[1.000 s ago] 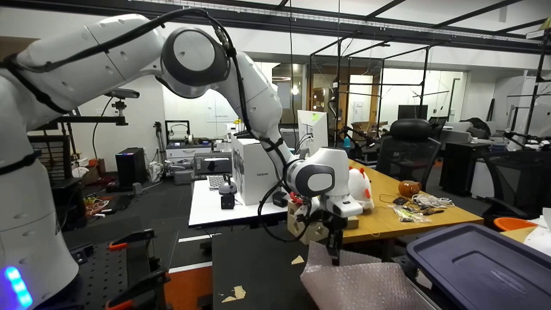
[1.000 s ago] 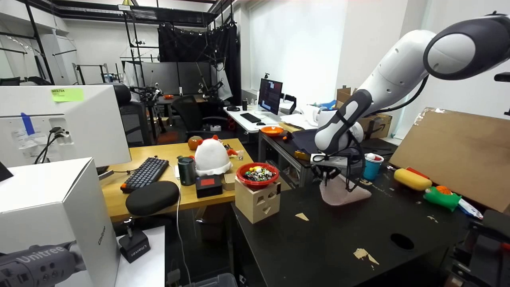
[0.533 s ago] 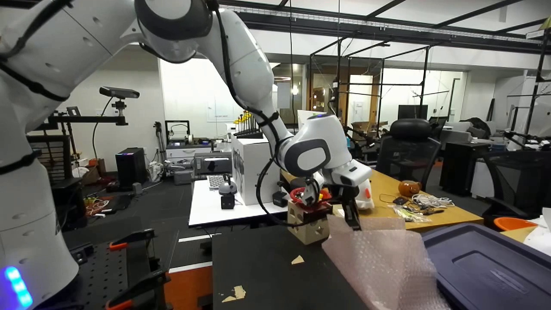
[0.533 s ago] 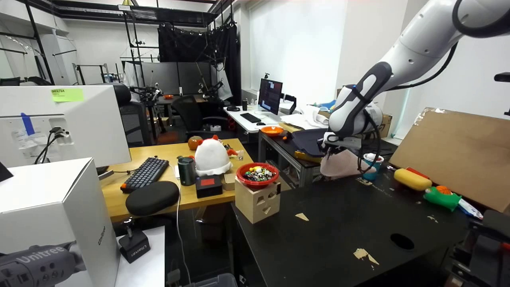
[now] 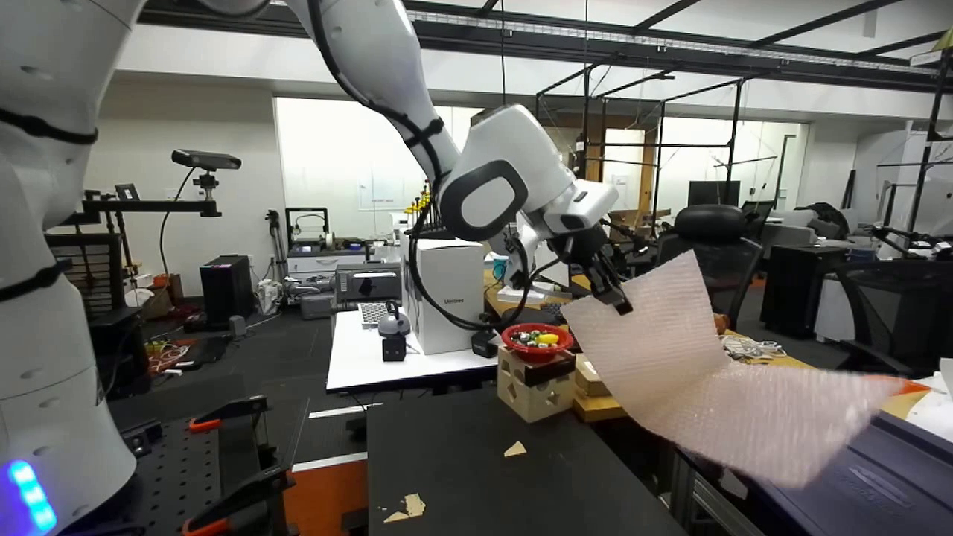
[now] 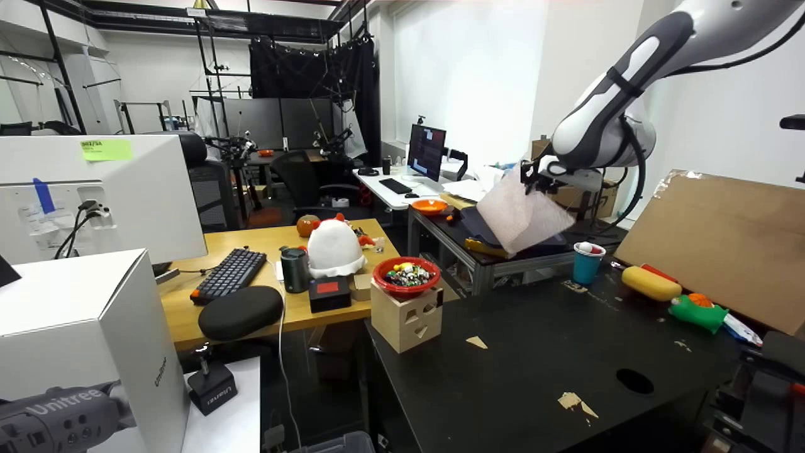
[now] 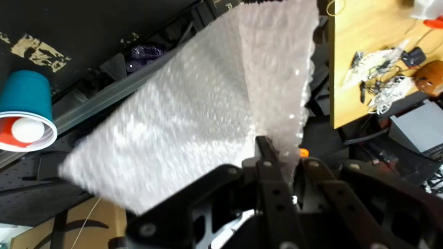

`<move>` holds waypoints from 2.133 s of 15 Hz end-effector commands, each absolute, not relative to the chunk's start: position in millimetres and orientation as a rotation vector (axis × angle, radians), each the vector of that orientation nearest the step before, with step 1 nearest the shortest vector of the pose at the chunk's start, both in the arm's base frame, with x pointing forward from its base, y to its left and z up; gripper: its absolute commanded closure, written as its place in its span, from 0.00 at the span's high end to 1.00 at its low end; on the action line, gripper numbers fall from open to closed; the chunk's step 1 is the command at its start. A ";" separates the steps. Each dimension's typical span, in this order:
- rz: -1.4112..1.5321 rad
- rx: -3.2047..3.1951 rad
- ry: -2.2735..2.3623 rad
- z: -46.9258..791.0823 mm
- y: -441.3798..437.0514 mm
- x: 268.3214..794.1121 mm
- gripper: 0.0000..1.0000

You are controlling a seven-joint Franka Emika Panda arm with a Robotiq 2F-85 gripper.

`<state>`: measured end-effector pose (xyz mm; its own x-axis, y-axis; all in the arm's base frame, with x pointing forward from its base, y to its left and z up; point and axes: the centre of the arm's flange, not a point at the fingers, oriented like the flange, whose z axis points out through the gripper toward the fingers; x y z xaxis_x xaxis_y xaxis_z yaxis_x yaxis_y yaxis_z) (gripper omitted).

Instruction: Unfold the pink plastic

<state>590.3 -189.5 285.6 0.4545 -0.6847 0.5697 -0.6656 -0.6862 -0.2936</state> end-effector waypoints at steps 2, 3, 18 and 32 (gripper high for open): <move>-1.135 -2.573 1.197 353.1 -181.6 529.8 0.02; -1.138 -2.562 1.202 361.4 -180.1 524.4 0.02; -0.528 -2.986 1.032 411.6 -190.9 476.1 0.02; -0.070 -3.392 1.138 397.3 -135.8 519.2 0.02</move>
